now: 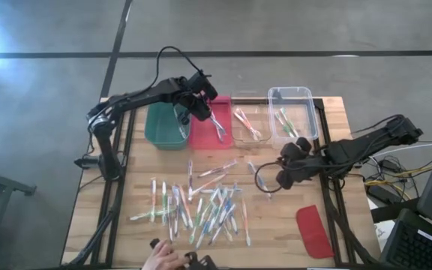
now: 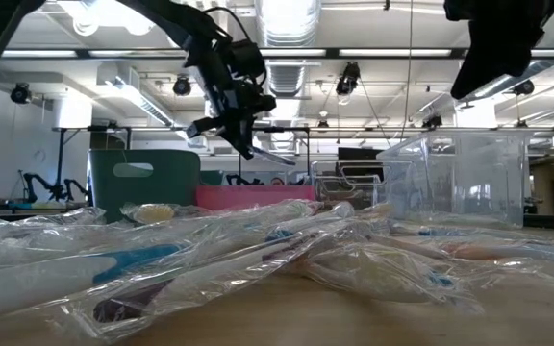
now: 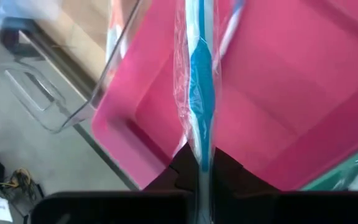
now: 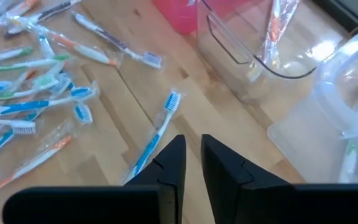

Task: Pick & Place Toothbrushes
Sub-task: Put the blue toothbrush into the red bin

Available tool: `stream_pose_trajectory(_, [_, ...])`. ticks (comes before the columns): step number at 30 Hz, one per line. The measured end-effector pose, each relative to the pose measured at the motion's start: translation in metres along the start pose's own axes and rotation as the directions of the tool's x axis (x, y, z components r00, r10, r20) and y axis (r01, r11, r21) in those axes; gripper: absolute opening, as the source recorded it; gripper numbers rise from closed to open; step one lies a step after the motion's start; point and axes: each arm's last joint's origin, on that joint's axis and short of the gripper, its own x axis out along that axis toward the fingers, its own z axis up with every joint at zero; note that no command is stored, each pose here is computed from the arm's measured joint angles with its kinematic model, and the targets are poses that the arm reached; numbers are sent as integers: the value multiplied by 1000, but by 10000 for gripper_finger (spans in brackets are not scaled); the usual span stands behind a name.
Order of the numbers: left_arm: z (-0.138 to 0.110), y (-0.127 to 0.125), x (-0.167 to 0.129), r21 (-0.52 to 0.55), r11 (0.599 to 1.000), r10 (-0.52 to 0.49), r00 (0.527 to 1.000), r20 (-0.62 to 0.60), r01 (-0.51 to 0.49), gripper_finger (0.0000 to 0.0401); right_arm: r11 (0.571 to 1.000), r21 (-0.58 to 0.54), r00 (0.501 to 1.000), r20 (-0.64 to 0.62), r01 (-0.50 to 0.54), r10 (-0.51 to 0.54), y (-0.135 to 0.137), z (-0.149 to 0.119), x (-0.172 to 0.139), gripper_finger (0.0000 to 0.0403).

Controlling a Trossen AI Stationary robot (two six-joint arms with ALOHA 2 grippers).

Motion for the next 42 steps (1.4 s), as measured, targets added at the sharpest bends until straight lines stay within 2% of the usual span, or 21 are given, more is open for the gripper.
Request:
stream_pose_trajectory(4, [-5, 6, 6, 22, 999, -27, 1000, -7, 27, 14, 1000, -15, 1000, 3, -2, 2, -7, -6, 0, 61])
stream_pose_trajectory(9, [-18, 6, 20, -5, 998, -58, 998, 25, 59, 16, 1000, -15, 1000, 28, 10, -10, -14, -11, -1, 75])
stream_pose_trajectory(18, [-22, -3, 57, -17, 986, -164, 984, 68, 166, 21, 999, -15, 993, 105, 52, -50, -22, -11, -5, 91])
stream_pose_trajectory(22, [-24, -6, 75, -24, 980, -196, 980, 42, 197, 21, 998, -13, 992, 114, 57, -55, -23, -11, -5, 85])
stream_pose_trajectory(28, [-24, -4, 73, -77, 981, -176, 984, 39, 179, 33, 998, -14, 992, 113, 60, -58, -23, -11, -5, 64])
stream_pose_trajectory(34, [-23, -1, 65, -134, 979, -148, 988, 44, 152, 70, 998, -9, 991, 119, 62, -60, -23, -11, -5, 52])
stream_pose_trajectory(42, [-21, -1, 63, -176, 974, -143, 989, 33, 146, 118, 998, -9, 991, 119, 62, -61, -23, -11, -5, 69])
